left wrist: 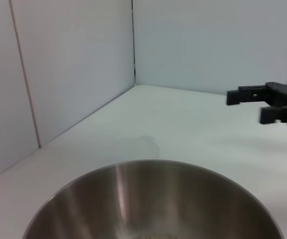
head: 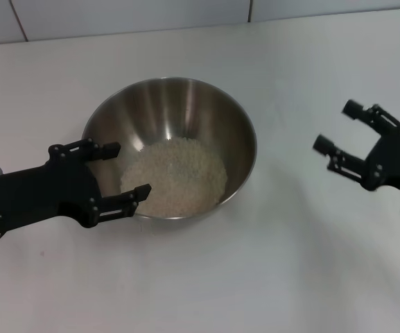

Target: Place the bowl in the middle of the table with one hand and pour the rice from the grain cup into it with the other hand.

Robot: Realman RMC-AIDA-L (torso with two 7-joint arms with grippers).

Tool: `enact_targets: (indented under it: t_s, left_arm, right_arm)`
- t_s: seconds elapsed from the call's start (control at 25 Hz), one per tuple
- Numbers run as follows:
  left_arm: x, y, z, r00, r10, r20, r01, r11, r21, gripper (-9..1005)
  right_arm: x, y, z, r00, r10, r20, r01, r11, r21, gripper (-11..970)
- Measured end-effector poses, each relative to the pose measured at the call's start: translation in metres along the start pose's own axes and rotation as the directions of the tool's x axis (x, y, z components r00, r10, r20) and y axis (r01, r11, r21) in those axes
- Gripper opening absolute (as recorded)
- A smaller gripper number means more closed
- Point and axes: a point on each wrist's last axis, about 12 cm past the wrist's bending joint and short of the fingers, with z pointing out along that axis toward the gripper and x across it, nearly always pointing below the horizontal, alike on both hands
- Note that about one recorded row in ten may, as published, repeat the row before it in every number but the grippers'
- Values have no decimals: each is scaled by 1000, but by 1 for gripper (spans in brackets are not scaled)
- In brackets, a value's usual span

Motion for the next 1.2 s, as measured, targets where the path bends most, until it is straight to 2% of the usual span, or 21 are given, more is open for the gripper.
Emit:
enact_targets:
  t_s: [0.04, 0.08, 0.12, 0.2, 0.24, 0.28, 0.36, 0.44, 0.76, 1.2]
  left_arm:
    - [0, 0, 0, 1000, 0, 0, 0, 1000, 1, 801]
    - [0, 0, 0, 1000, 0, 0, 0, 1000, 1, 801]
    - [-1, 1, 1, 1000, 5, 1, -5, 1000, 3, 801]
    - [-2, 1, 1, 1000, 8, 2, -8, 1000, 4, 801]
    - [-2, 1, 1, 1000, 8, 2, -8, 1000, 4, 801]
    - [-2, 1, 1, 1000, 8, 2, -8, 1000, 4, 801]
    - [-1, 2, 1, 1000, -1, 1, 1, 1000, 3, 801]
    - [-1, 2, 2, 1000, -3, -1, 3, 1000, 3, 801]
    - [-4, 3, 4, 1000, -3, 5, 3, 1000, 6, 801]
    - [-4, 3, 5, 1000, -2, 6, 2, 1000, 7, 801]
  right_arm:
    - [-18, -19, 1, 998, -6, -69, 0, 997, -83, 840]
    - [-18, -19, 1, 998, -6, -69, 0, 997, -83, 840]
    - [-29, -30, 4, 994, -18, -107, 6, 994, -106, 840]
    - [-57, -49, 14, 983, -42, -178, 13, 986, -164, 840]
    - [-79, -59, 24, 970, -83, -227, 31, 975, -222, 840]
    - [-79, -59, 24, 970, -83, -227, 31, 975, -222, 840]
    - [-100, -66, 40, 949, -107, -296, 19, 958, -285, 840]
    - [-118, -66, 64, 909, -156, -387, 8, 934, -358, 840]
    - [-121, -48, 99, 845, -248, -474, 6, 891, -455, 839]
    - [-122, -48, 101, 853, -240, -463, 9, 894, -448, 840]
